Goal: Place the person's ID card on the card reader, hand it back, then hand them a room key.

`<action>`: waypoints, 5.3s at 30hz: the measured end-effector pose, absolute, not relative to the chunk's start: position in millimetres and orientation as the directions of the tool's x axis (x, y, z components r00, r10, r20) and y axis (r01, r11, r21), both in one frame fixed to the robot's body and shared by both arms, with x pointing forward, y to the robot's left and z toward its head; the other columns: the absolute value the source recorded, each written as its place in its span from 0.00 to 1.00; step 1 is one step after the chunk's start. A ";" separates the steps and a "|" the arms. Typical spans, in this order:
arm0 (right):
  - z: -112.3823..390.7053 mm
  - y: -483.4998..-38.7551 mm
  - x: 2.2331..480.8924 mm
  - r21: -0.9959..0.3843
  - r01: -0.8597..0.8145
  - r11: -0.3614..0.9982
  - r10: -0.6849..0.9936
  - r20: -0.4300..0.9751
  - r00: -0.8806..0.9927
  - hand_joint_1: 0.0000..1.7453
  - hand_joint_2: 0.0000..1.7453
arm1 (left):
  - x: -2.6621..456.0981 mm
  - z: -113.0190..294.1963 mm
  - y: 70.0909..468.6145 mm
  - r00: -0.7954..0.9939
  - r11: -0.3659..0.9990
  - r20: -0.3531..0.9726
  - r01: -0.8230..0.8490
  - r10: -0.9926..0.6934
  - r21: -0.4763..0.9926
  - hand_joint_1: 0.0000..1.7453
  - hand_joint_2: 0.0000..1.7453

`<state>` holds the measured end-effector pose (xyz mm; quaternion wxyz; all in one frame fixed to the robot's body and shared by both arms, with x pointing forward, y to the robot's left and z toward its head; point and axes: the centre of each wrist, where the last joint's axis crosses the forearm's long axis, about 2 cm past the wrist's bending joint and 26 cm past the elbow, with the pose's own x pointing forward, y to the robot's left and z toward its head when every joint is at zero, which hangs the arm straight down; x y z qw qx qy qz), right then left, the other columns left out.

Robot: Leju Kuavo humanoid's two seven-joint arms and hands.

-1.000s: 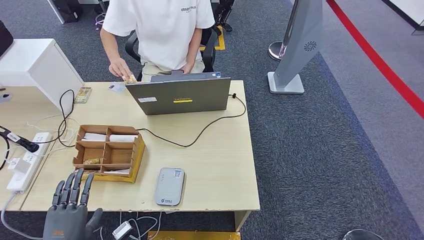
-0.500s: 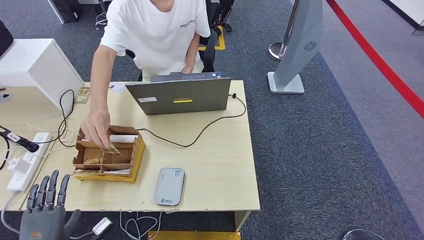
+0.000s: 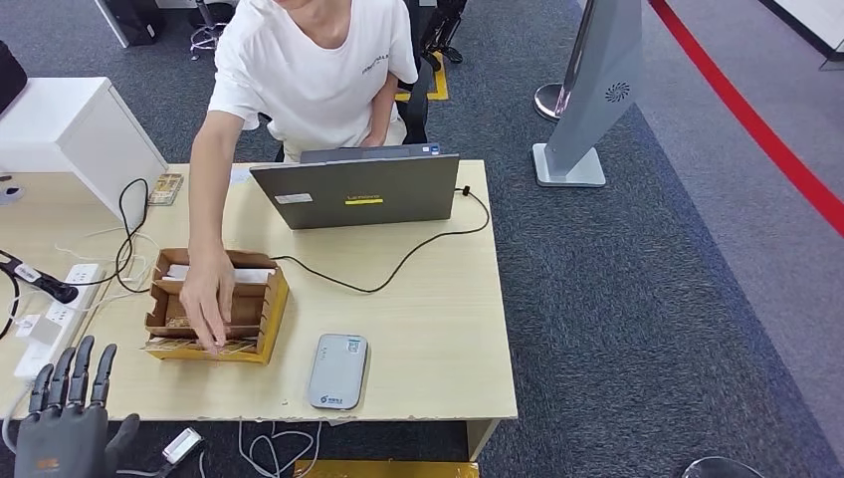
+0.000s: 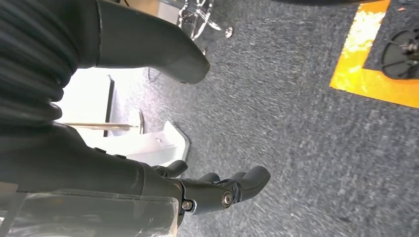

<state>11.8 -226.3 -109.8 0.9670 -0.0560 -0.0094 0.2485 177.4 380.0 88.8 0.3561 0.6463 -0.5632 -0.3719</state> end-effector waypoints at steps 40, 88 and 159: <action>-108.6 -226.2 28.8 -0.137 -0.537 0.832 0.548 0.059 0.834 0.00 1.00 | 265.8 78.2 338.0 0.176 -0.079 -0.002 -0.428 -0.984 0.900 0.00 1.00; -108.8 -228.0 29.4 -0.134 -0.547 0.826 0.557 0.053 0.829 0.00 1.00 | 287.5 66.5 325.6 0.110 -0.079 -0.041 -0.366 -0.993 0.927 1.00 1.00; -110.7 -235.5 19.0 -0.090 -0.585 0.806 0.583 -0.048 0.811 0.00 1.00 | 336.6 172.7 285.4 0.029 -0.025 -0.016 -0.322 -0.999 0.946 1.00 1.00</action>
